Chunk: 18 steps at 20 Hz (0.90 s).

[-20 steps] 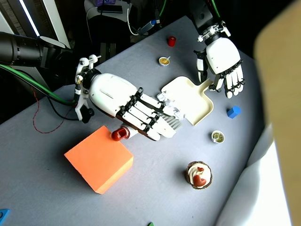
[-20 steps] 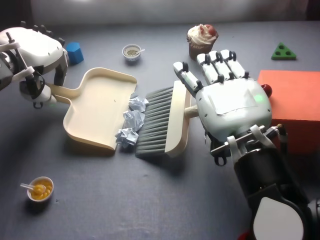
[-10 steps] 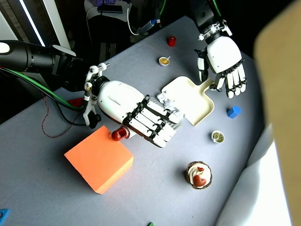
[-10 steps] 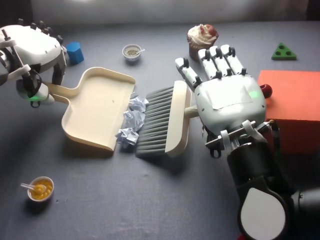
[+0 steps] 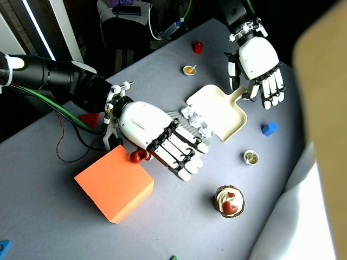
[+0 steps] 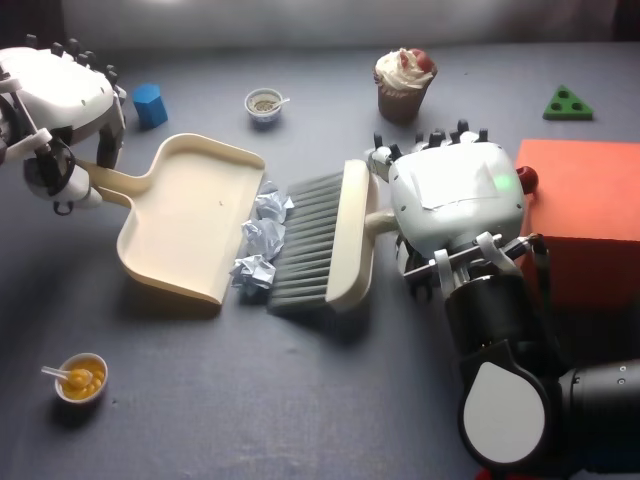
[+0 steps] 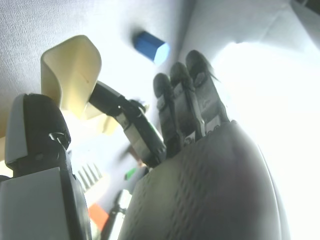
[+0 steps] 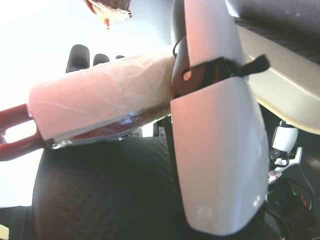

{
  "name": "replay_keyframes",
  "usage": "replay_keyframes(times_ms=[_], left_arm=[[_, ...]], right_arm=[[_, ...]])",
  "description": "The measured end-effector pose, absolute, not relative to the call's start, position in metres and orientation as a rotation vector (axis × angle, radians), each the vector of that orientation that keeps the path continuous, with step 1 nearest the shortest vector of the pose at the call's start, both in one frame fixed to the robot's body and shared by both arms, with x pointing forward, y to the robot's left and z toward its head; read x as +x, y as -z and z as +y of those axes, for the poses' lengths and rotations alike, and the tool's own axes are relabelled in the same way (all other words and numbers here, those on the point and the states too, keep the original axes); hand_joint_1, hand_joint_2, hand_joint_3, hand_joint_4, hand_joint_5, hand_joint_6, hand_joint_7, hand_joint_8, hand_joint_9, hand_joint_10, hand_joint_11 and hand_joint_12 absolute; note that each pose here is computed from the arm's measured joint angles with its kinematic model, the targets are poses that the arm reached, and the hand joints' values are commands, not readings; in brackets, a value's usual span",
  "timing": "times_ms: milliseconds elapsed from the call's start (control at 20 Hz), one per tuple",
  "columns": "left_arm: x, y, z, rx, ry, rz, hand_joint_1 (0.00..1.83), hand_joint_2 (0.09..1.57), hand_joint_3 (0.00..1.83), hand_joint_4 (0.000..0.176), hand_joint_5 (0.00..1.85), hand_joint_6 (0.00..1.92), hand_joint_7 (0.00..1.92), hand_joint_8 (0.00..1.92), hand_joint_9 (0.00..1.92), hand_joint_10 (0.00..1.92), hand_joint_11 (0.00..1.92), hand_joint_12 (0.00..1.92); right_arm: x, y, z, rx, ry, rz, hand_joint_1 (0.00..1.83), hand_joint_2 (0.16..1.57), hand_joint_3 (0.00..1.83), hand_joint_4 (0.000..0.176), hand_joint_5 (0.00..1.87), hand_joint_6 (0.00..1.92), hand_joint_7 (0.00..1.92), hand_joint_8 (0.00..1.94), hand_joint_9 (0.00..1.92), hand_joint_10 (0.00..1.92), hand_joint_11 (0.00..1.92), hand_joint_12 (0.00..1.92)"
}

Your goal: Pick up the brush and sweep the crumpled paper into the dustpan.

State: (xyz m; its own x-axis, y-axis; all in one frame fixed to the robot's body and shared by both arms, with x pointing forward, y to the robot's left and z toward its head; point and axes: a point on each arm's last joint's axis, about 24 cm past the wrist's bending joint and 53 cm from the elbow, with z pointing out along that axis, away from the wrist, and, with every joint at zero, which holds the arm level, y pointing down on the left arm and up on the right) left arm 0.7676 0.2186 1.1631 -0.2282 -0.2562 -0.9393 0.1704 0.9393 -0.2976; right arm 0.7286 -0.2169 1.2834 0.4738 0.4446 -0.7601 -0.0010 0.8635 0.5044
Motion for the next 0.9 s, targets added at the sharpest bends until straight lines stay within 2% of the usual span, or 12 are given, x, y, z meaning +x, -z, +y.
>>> replay_keyframes(times_ms=[50, 100, 150, 250, 400, 450, 550, 600, 700, 800, 850, 900], left_arm=[[0.767, -1.163, 0.218, -0.065, 0.397, 1.757, 1.12, 1.1, 0.0, 0.0, 1.02, 0.91, 0.37, 0.0, 0.26, 0.0, 0.15, 0.22], [0.767, -1.163, 0.219, -0.067, 0.396, 1.757, 1.12, 1.1, 0.0, 0.0, 1.01, 0.93, 0.35, 0.0, 0.25, 0.0, 0.16, 0.24], [0.765, -1.16, 0.217, -0.069, 0.396, 1.757, 1.11, 1.1, 0.0, 0.0, 1.01, 0.93, 0.34, 0.0, 0.24, 0.0, 0.13, 0.23], [0.762, -1.156, 0.216, -0.074, 0.4, 1.763, 1.12, 1.1, 0.0, 0.0, 1.03, 0.9, 0.37, 0.01, 0.26, 0.01, 0.13, 0.25], [0.76, -1.152, 0.216, -0.085, 0.407, 1.773, 1.1, 1.11, 0.0, 0.0, 1.0, 0.94, 0.35, 0.0, 0.25, 0.0, 0.11, 0.27], [0.761, -1.153, 0.217, -0.087, 0.404, 1.767, 1.1, 1.11, 0.0, 0.0, 1.0, 0.95, 0.36, 0.0, 0.25, 0.0, 0.11, 0.28], [0.761, -1.154, 0.219, -0.091, 0.401, 1.762, 1.08, 1.13, 0.0, 0.0, 0.96, 1.01, 0.35, 0.0, 0.25, 0.0, 0.06, 0.39], [0.761, -1.155, 0.22, -0.093, 0.399, 1.761, 1.07, 1.13, 0.0, 0.009, 0.96, 1.02, 0.34, 0.0, 0.25, 0.0, 0.03, 0.45], [0.761, -1.155, 0.22, -0.091, 0.398, 1.76, 1.09, 1.12, 0.0, 0.0, 0.98, 0.99, 0.35, 0.0, 0.26, 0.0, 0.03, 0.49], [0.761, -1.155, 0.22, -0.09, 0.398, 1.76, 1.1, 1.11, 0.0, 0.0, 1.0, 0.95, 0.35, 0.0, 0.25, 0.0, 0.01, 0.51], [0.761, -1.155, 0.22, -0.091, 0.397, 1.76, 1.11, 1.11, 0.0, 0.0, 1.0, 0.95, 0.35, 0.0, 0.25, 0.0, 0.01, 0.51], [0.761, -1.155, 0.22, -0.092, 0.398, 1.761, 1.11, 1.11, 0.0, 0.0, 1.0, 0.94, 0.36, 0.0, 0.26, 0.0, 0.01, 0.51]], right_arm=[[0.729, -1.283, -0.217, 0.477, -0.286, 1.05, 1.35, 1.0, 0.0, 0.041, 0.93, 1.79, 0.87, 1.88, 0.96, 1.88, 0.96, 1.74], [0.729, -1.283, -0.217, 0.472, -0.286, 1.048, 1.45, 1.04, 0.0, 0.09, 1.07, 1.9, 0.95, 1.93, 1.03, 1.91, 0.94, 1.65], [0.73, -1.284, -0.217, 0.468, -0.282, 1.046, 1.45, 1.07, 0.0, 0.0, 1.21, 1.92, 1.08, 1.94, 1.08, 1.92, 0.68, 1.4], [0.73, -1.283, -0.217, 0.47, -0.286, 1.046, 1.44, 1.11, 0.0, 0.0, 1.31, 1.92, 1.2, 1.94, 1.12, 1.92, 0.75, 1.16], [0.731, -1.285, -0.218, 0.463, -0.286, 1.042, 1.49, 1.13, 0.0, 0.0, 1.32, 1.92, 1.23, 1.94, 1.19, 1.92, 0.89, 1.3], [0.731, -1.287, -0.217, 0.45, -0.289, 1.041, 1.52, 1.13, 0.0, 0.0, 1.3, 1.92, 1.2, 1.94, 1.14, 1.92, 0.93, 1.57], [0.729, -1.29, -0.217, 0.405, -0.291, 1.045, 1.55, 1.15, 0.0, 0.0, 1.28, 1.92, 1.17, 1.94, 1.1, 1.92, 0.95, 1.64], [0.728, -1.293, -0.221, 0.392, -0.284, 1.043, 1.57, 1.15, 0.0, 0.0, 1.26, 1.92, 1.17, 1.94, 1.13, 1.92, 1.02, 1.77], [0.725, -1.301, -0.224, 0.357, -0.264, 1.028, 1.57, 1.14, 0.0, 0.0, 1.27, 1.92, 1.2, 1.94, 1.21, 1.92, 1.15, 1.9], [0.722, -1.308, -0.22, 0.31, -0.254, 1.013, 1.55, 1.15, 0.0, 0.0, 1.28, 1.92, 1.24, 1.94, 1.29, 1.92, 1.22, 1.92], [0.721, -1.314, -0.214, 0.276, -0.252, 1.006, 1.55, 1.14, 0.0, 0.0, 1.29, 1.92, 1.24, 1.94, 1.27, 1.92, 1.09, 1.78], [0.722, -1.318, -0.21, 0.263, -0.258, 1.008, 1.55, 1.14, 0.0, 0.0, 1.29, 1.92, 1.24, 1.94, 1.24, 1.92, 1.09, 1.77]])
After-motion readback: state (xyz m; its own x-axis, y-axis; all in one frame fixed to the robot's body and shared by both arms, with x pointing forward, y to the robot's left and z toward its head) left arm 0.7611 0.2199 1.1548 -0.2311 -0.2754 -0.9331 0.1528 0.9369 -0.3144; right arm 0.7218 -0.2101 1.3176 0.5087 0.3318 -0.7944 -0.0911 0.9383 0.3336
